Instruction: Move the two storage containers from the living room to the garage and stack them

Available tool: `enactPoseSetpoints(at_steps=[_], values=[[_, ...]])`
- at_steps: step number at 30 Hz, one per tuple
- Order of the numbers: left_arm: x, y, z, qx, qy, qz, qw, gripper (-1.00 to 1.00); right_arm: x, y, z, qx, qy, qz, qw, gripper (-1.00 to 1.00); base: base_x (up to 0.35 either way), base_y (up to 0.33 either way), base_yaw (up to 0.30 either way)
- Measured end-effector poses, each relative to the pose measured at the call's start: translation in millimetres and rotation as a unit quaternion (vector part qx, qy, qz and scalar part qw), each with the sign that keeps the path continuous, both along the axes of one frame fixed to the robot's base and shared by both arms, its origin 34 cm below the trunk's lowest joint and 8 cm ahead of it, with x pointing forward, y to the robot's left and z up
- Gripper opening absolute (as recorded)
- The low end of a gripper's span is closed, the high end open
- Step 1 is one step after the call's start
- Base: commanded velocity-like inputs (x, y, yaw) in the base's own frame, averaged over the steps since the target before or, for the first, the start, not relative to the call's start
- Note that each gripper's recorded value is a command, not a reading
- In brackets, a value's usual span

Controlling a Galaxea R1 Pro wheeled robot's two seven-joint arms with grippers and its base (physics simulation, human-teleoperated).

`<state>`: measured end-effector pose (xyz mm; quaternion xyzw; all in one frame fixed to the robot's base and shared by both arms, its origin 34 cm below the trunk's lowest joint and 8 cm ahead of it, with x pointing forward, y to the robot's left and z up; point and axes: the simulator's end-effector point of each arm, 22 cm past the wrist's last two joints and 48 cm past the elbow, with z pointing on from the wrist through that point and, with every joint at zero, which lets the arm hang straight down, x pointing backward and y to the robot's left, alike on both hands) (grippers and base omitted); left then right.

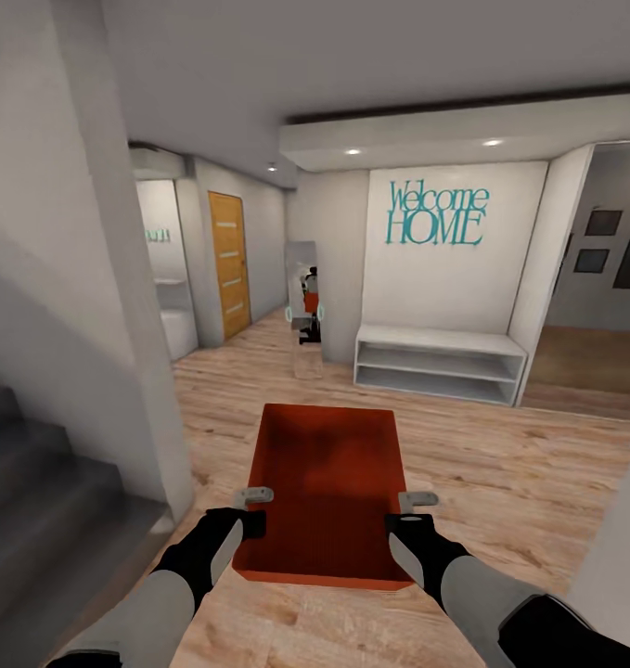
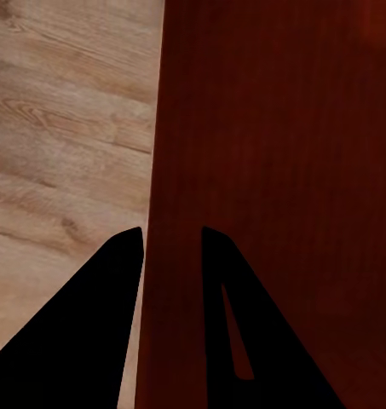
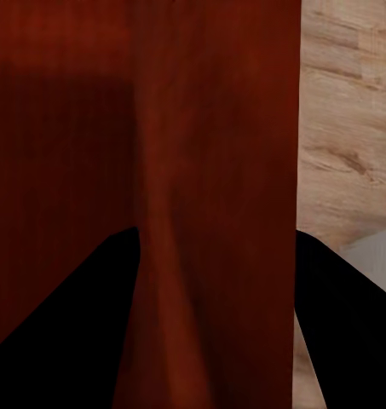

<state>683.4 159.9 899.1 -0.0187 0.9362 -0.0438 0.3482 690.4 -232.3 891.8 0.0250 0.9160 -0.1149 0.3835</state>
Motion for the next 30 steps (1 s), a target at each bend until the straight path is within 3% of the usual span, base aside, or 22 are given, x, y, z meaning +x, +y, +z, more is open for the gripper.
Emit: enactPoseSetpoints(at_steps=[30], values=[[-0.8, -0.3, -1.1, 0.000, 0.001, 0.000, 1.0000, -1.00, -0.9, -0.3, -1.1, 0.000, 0.002, 0.000, 1.0000, -1.00, 0.322, 0.000, -0.007]])
